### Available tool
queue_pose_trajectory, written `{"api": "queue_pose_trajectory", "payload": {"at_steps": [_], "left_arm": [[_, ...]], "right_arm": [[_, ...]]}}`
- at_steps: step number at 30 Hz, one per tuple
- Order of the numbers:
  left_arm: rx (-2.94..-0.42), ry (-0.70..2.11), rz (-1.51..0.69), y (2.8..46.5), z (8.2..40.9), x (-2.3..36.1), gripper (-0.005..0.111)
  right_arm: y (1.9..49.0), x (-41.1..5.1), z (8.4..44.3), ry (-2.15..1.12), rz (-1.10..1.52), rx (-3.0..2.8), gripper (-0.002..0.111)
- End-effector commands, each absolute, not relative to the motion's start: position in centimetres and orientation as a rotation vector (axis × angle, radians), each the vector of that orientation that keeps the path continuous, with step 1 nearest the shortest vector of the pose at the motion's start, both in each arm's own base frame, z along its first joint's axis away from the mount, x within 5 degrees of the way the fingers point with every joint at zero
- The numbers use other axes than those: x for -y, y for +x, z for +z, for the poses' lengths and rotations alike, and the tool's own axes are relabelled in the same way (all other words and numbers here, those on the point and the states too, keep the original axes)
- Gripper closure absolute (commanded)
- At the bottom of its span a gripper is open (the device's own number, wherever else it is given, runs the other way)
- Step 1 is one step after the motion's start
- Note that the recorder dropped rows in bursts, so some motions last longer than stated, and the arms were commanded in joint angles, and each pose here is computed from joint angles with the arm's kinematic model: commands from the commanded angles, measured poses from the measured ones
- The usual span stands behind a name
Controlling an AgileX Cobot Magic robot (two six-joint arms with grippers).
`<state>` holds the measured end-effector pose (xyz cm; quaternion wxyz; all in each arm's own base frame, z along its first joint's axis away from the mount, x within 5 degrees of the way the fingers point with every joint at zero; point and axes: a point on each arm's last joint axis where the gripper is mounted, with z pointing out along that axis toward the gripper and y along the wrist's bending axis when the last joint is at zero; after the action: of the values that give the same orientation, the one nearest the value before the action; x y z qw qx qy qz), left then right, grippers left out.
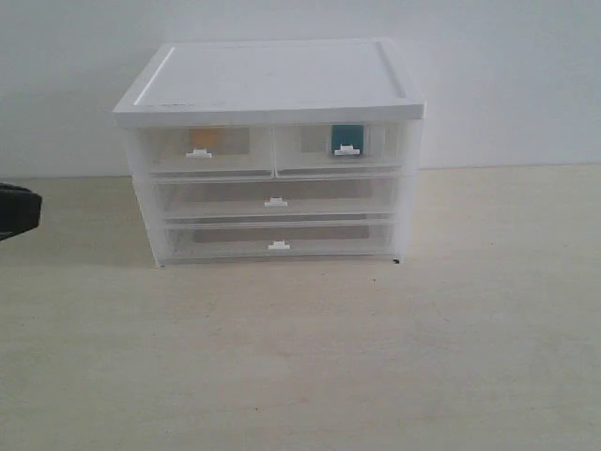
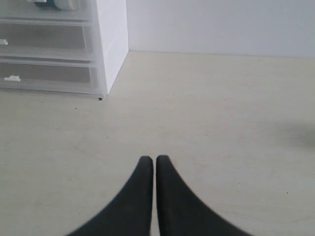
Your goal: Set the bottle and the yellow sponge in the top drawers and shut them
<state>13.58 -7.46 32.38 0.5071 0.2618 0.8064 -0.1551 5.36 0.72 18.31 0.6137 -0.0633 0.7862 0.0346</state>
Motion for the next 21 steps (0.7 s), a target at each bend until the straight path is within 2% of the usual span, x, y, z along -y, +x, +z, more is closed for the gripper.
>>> {"api": "queue_pose_trajectory", "payload": {"at_steps": [1,9,13,16,21], "left_arm": [[-1.883,0.617,-0.423,11.0,33.6,6.7,0.103],[-1.829,0.610,-0.387,10.8,33.9,6.4,0.103],[-1.743,0.502,-0.262,10.9,33.1,5.2,0.103],[-1.759,0.327,-0.197,8.8,30.9,2.9,0.103],[-1.692,0.275,-0.126,4.9,26.0,1.0,0.103]], "right_arm": [[5.4,-0.7,18.4,-0.140,0.080,-1.800,0.108],[5.4,-0.7,18.4,-0.140,0.080,-1.800,0.108],[5.4,-0.7,18.4,-0.140,0.080,-1.800,0.108],[5.4,-0.7,18.4,-0.140,0.080,-1.800,0.108],[5.4,-0.7,18.4,-0.140,0.080,-1.800,0.108]]}}
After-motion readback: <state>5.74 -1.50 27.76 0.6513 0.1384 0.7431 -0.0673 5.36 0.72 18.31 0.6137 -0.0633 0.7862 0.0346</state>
